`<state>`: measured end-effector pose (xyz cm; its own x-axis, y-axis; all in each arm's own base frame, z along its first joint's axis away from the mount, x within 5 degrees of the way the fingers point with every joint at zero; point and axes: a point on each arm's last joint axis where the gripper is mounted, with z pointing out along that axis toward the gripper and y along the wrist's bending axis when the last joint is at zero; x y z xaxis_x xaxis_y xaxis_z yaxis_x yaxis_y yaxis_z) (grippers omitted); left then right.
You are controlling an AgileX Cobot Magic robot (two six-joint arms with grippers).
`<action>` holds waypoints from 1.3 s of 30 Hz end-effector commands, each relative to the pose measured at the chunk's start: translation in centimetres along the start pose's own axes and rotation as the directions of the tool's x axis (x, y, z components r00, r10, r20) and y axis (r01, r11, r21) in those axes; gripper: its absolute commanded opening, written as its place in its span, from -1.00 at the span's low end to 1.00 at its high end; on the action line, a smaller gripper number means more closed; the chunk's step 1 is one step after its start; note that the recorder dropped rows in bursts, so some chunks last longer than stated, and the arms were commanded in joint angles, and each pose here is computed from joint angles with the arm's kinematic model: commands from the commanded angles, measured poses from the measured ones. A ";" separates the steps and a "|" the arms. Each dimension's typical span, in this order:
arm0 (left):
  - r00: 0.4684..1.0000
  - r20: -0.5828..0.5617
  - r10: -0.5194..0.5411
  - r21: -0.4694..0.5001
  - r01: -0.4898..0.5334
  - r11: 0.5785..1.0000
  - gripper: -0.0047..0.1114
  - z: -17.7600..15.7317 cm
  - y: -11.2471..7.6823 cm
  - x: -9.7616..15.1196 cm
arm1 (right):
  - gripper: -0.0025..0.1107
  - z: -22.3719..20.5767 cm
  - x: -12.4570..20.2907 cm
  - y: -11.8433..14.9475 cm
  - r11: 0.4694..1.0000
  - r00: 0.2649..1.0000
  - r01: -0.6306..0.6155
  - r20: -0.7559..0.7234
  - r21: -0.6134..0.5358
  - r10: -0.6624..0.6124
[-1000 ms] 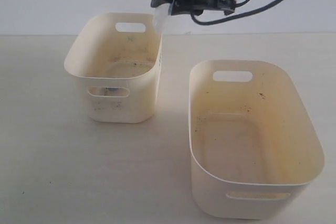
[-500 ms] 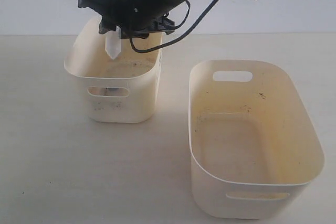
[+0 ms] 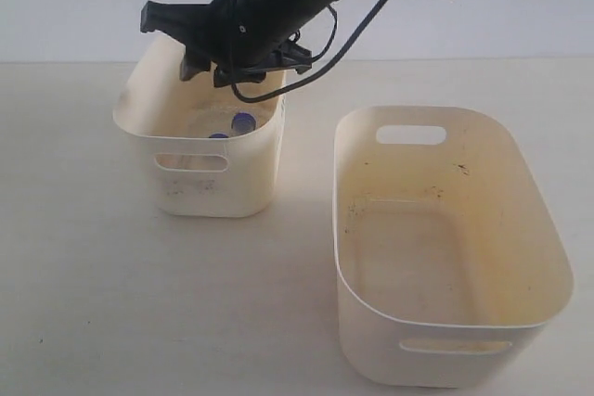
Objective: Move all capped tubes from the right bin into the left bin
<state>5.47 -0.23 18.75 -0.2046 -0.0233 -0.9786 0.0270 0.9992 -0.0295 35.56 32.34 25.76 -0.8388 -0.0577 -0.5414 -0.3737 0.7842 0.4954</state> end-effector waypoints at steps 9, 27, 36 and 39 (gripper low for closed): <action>1.000 -0.003 -0.010 0.005 0.010 1.000 -0.85 0.0 0.0 0.1 | -0.96 -9.0 2.4 1.3 0.974 0.956 0.213 -0.223 0.074 -0.192; 1.000 -0.003 -0.010 0.005 0.010 1.000 -0.85 0.0 0.0 0.1 | -0.96 -19.1 13.5 0.6 0.951 0.943 0.308 -0.141 0.015 -0.303; 1.000 -0.003 -0.010 0.005 0.010 1.000 -0.85 0.0 0.0 0.1 | -0.96 -16.5 15.4 -3.3 0.907 0.903 0.410 0.098 0.097 -0.418; 1.000 -0.003 -0.010 0.005 0.010 1.000 -0.85 0.0 0.0 0.1 | -0.96 -16.4 16.2 -5.6 0.940 0.908 0.322 0.244 0.112 -0.340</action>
<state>5.47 -0.23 18.74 -0.2063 -0.0233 -0.9782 0.0271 0.9992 -0.0295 17.33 18.43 26.16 -0.5939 -0.2981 -0.7473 -0.6186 0.7631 0.1872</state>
